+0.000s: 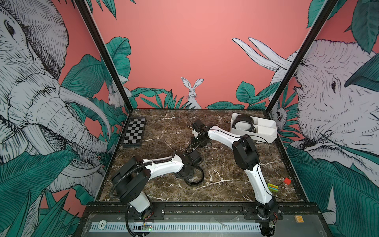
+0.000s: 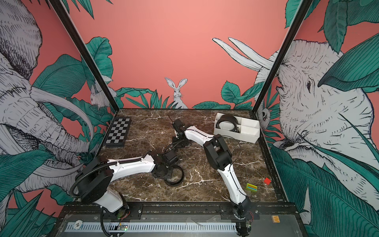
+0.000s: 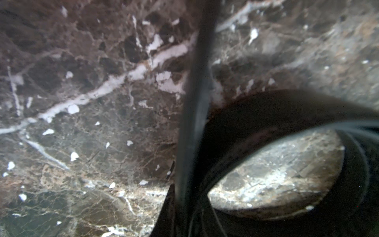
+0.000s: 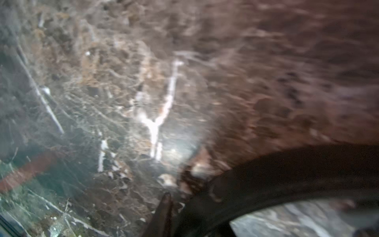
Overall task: Place the belts into the storage roll
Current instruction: Roll the belt at the center of the board.
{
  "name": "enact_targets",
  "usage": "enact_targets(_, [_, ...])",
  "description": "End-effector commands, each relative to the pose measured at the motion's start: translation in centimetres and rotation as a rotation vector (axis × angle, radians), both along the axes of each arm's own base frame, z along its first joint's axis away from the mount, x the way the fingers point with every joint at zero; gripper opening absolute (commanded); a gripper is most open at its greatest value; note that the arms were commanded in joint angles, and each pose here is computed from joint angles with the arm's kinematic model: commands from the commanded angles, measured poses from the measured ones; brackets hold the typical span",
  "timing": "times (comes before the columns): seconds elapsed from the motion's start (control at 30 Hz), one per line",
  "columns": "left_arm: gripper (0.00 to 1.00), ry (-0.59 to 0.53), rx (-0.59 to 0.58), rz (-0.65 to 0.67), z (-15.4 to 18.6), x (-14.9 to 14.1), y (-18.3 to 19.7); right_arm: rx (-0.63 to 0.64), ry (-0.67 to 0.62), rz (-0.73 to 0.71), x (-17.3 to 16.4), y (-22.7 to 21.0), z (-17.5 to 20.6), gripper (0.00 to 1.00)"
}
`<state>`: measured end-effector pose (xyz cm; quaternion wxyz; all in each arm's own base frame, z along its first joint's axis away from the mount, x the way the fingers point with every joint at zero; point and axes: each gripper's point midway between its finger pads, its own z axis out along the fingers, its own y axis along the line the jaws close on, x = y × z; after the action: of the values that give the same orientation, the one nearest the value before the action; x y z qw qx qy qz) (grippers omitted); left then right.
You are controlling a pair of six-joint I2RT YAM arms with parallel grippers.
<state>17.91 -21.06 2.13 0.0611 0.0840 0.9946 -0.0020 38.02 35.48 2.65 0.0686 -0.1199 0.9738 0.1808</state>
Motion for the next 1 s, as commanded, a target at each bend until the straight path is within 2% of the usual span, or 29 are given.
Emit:
enact_targets(0.0, [0.06, 0.044, 0.155, 0.013, -3.2, 0.2, 3.5, -0.134, 0.034, -0.020, -0.8, -4.6, -1.6, 0.14])
enact_targets(0.13, [0.15, 0.072, 0.199, -0.001, -4.0, 0.5, 3.7, -0.177, 0.038, -0.007, -1.4, -6.9, -1.6, 0.05])
enact_targets(0.4, [0.23, 0.127, 0.262, -0.012, -5.9, 0.1, 4.3, -0.200, 0.062, -0.037, -2.0, -10.3, -1.9, 0.00])
enact_targets(0.63, [0.22, 0.152, 0.263, 0.032, -7.1, -0.4, 5.2, -0.210, 0.074, -0.040, -2.7, -11.8, -1.8, 0.00])
enact_targets(0.77, [0.18, 0.153, 0.268, 0.053, -7.4, -0.1, 5.6, -0.233, 0.070, -0.038, -3.0, -12.7, -1.5, 0.00])
enact_targets(0.97, [0.20, 0.180, 0.286, 0.066, -8.3, -0.2, 6.1, -0.260, 0.075, -0.048, -3.6, -14.4, -1.4, 0.00])
